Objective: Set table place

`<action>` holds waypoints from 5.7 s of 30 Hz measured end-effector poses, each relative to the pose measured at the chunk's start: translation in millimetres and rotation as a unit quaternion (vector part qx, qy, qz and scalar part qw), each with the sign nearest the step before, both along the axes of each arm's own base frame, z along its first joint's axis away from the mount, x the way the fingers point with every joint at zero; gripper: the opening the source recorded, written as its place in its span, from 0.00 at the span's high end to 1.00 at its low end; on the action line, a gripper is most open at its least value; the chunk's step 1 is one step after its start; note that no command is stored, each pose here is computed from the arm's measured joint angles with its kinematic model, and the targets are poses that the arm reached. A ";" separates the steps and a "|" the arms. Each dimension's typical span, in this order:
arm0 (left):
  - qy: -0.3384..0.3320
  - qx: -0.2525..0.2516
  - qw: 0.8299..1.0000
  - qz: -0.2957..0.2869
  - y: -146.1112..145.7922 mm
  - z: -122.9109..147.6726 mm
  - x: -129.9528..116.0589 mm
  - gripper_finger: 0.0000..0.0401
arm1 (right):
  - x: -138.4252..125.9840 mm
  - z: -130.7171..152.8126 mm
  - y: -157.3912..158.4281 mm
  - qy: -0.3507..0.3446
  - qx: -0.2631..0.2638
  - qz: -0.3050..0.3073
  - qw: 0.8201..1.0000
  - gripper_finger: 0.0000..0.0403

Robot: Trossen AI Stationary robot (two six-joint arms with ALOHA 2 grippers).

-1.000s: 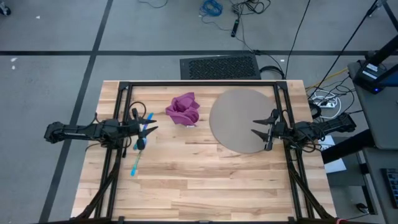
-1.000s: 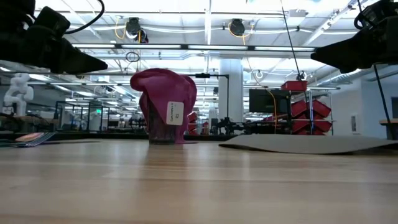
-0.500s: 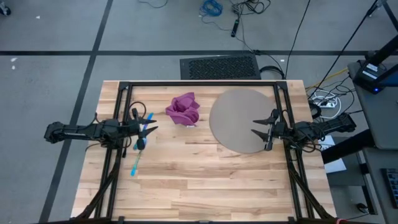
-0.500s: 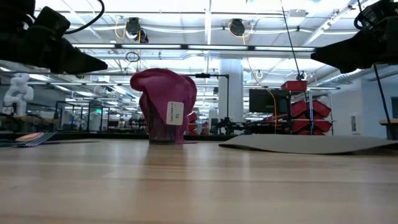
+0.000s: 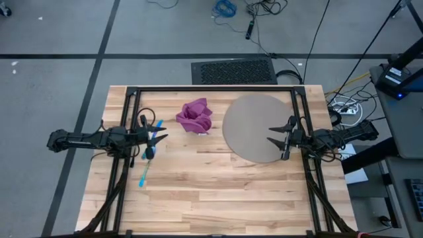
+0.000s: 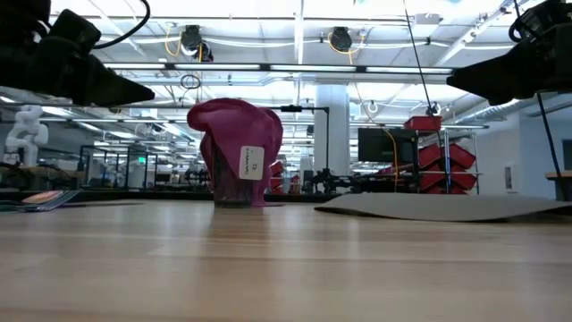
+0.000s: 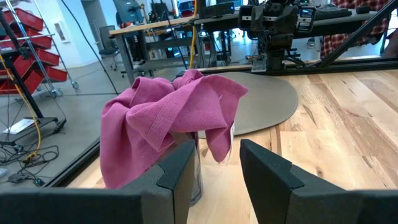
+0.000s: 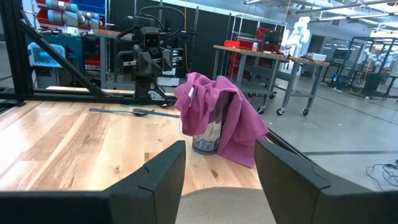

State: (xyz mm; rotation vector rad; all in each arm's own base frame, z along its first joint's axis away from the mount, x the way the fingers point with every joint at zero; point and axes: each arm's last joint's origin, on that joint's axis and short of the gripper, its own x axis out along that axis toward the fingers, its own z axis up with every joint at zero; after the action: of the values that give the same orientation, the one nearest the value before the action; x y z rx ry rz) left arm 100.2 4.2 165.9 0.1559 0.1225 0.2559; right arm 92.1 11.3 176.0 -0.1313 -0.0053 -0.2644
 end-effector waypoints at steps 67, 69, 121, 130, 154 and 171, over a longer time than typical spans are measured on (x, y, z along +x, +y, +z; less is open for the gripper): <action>0.000 0.000 1.000 0.000 0.0 -0.1 0.0 0.71 | 0.0 -0.1 0.0 0.000 0.000 0.000 1.000 0.55; 0.000 0.000 1.000 0.000 0.0 -0.1 0.0 0.71 | 0.0 -0.1 0.0 0.000 0.000 0.000 1.000 0.55; -0.008 0.000 1.000 0.000 0.0 1.6 0.2 0.71 | 0.0 0.0 -0.1 0.036 -0.132 -0.003 0.991 0.55; -0.025 -0.022 0.999 -0.011 -0.7 3.7 0.5 0.71 | 0.0 0.8 0.1 -0.010 0.025 0.003 1.000 0.55; -0.074 -0.071 0.995 0.015 0.7 18.3 -1.2 0.66 | -0.4 7.8 -4.8 -0.048 0.065 -0.022 0.997 0.54; 0.137 0.080 0.980 0.118 7.6 167.8 41.2 0.39 | 7.6 181.4 -7.2 -0.053 -0.054 -0.064 0.995 0.35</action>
State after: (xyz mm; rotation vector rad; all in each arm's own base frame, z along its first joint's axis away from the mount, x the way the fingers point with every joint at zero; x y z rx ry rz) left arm 141.5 11.8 333.7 0.3380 0.3960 0.4822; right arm 99.8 4.1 357.3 -0.2252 -0.1163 -0.3995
